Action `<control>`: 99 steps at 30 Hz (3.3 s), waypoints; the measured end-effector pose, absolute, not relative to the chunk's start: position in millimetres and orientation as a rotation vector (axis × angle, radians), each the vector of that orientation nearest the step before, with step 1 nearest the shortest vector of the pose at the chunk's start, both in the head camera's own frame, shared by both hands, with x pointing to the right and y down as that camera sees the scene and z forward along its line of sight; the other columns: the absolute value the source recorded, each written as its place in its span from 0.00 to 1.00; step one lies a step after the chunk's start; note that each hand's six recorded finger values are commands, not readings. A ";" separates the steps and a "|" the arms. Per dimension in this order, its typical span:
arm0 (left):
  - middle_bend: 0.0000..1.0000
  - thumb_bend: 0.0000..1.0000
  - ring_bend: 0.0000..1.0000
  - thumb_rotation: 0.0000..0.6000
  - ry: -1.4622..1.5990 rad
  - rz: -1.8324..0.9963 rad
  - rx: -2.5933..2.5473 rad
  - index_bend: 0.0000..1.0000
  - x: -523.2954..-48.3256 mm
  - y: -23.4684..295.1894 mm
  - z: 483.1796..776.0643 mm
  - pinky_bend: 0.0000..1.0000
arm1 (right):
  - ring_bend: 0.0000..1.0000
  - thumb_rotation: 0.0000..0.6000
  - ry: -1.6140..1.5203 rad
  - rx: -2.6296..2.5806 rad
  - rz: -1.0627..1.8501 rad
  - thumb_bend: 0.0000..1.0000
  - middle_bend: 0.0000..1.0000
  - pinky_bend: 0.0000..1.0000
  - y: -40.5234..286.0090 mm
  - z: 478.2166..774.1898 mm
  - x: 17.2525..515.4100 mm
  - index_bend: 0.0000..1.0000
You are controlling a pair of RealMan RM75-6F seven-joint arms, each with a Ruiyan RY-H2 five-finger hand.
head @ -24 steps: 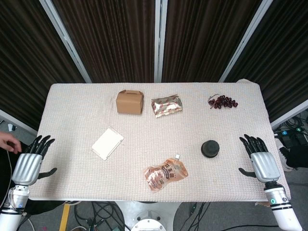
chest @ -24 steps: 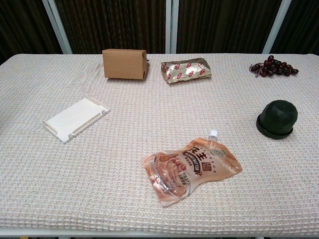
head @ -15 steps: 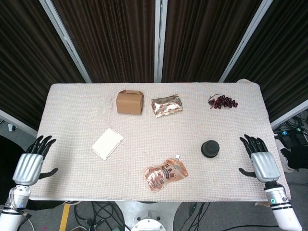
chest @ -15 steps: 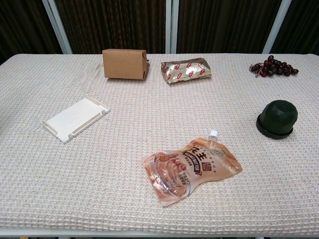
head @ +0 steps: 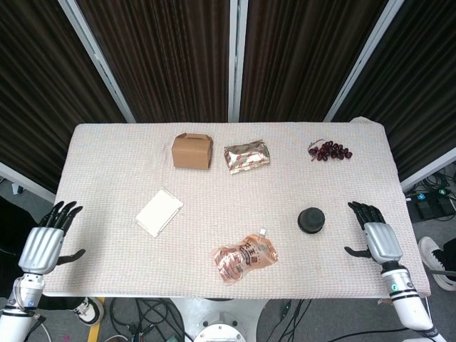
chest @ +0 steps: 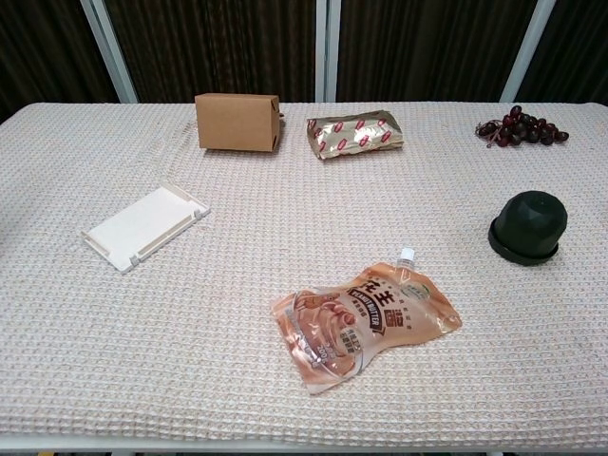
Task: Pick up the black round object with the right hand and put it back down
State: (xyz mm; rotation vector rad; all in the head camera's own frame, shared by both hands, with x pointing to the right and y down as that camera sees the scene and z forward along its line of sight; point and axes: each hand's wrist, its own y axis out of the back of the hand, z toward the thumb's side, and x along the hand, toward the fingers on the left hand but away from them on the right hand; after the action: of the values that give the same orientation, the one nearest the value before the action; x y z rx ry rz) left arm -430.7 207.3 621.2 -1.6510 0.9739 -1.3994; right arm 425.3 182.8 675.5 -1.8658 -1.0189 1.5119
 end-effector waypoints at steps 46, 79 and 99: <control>0.07 0.02 0.00 1.00 0.980 -1.411 -1.651 0.13 -445.3 206.7 621.6 0.22 | 0.00 1.00 -0.922 -2.011 1.541 0.06 0.12 0.00 153.7 745.2 359.4 0.00; 0.07 0.02 0.00 1.00 0.980 -1.416 -1.645 0.13 -447.2 207.4 620.2 0.22 | 0.00 1.00 -0.931 -2.037 1.539 0.10 0.24 0.00 153.2 752.3 354.3 0.00; 0.07 0.02 0.00 1.00 0.979 -1.419 -1.647 0.13 -447.8 208.5 620.5 0.22 | 0.00 1.00 -0.967 -2.010 1.520 0.13 0.33 0.00 150.6 749.3 355.2 0.22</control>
State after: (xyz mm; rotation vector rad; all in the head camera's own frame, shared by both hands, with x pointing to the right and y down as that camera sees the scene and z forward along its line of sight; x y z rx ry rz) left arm -447.8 208.5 620.5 -1.6470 0.9794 -1.4188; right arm 355.2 150.6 749.3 -2.0097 -0.9669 1.5197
